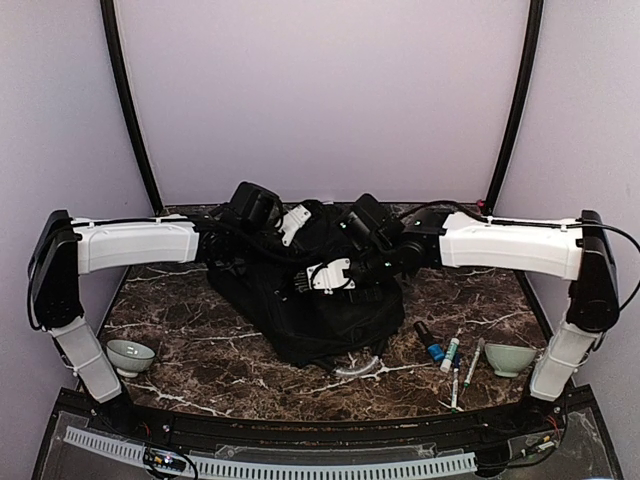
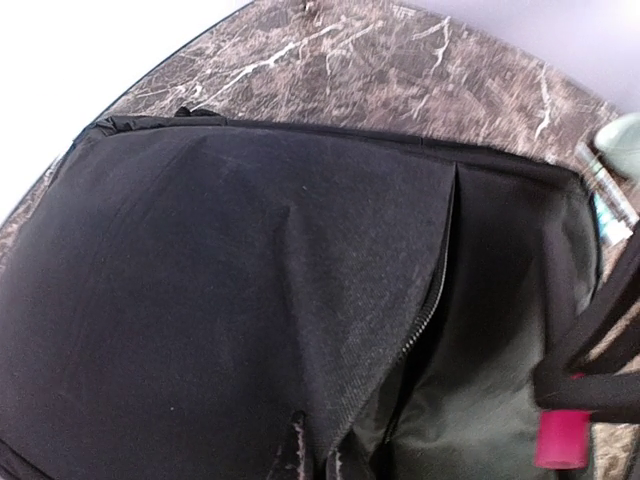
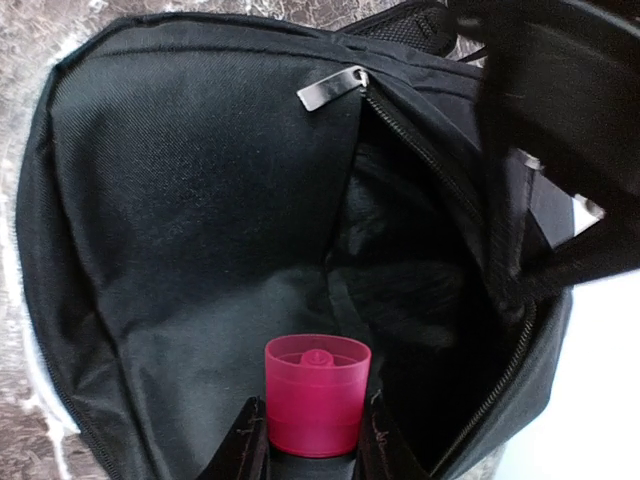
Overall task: Pack the student bag
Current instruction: Place the pen in the lower front pocket of the bag, then grab the pen from the corner of the board.
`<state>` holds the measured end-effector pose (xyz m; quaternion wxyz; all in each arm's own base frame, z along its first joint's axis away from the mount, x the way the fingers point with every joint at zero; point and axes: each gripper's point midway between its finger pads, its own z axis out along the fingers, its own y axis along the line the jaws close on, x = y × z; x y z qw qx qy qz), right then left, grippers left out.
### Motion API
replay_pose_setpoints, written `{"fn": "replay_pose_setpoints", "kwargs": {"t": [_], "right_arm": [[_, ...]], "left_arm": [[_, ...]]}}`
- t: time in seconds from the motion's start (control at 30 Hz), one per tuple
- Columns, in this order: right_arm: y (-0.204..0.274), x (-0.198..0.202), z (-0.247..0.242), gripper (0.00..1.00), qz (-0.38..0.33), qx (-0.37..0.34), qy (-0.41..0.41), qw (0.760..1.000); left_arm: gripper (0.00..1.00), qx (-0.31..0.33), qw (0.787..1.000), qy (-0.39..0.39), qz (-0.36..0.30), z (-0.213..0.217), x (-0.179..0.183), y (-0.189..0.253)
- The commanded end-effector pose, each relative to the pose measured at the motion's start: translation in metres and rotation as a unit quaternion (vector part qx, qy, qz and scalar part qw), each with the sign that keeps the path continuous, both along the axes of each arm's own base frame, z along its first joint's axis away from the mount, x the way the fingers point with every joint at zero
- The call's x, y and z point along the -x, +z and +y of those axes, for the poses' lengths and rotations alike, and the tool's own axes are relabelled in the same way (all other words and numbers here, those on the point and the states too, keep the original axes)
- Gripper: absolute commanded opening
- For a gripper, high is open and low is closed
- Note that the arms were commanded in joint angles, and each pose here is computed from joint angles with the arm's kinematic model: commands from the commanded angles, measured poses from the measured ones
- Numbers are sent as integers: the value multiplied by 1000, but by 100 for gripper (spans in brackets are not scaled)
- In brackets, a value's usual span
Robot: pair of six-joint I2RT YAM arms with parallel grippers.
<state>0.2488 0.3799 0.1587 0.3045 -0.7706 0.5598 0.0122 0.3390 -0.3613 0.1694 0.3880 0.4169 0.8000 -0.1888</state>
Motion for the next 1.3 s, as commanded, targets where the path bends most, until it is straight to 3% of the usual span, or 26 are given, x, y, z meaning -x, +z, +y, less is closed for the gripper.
{"fn": "replay_pose_setpoints", "kwargs": {"t": [0.0, 0.4, 0.57, 0.63, 0.73, 0.77, 1.03, 1.27], "right_arm": [[-11, -20, 18, 12, -89, 13, 4, 996], [-28, -71, 55, 11, -240, 27, 14, 970], [-35, -110, 57, 18, -347, 48, -1, 936], [-22, -131, 56, 29, -398, 29, -41, 916], [13, -143, 52, 58, -461, -32, -106, 881], [18, -138, 52, 60, -459, -42, -112, 880], [-19, -57, 49, 60, -209, -56, -84, 973], [-36, 15, 32, 59, 5, -59, -51, 997]], "left_arm": [[0, 143, 989, -29, -32, -4, -2, 86], [0, 176, 983, -62, -4, -5, 2, 95], [0, 178, 982, -63, -2, -4, 2, 96], [0, 177, 982, -62, -2, -4, 2, 95], [0, 173, 983, -56, -4, -2, 0, 94], [0, 171, 984, -53, -6, -1, -1, 94], [0, 152, 988, -4, -12, 10, -19, 83], [0, 127, 991, 49, -9, 21, -37, 63]]}}
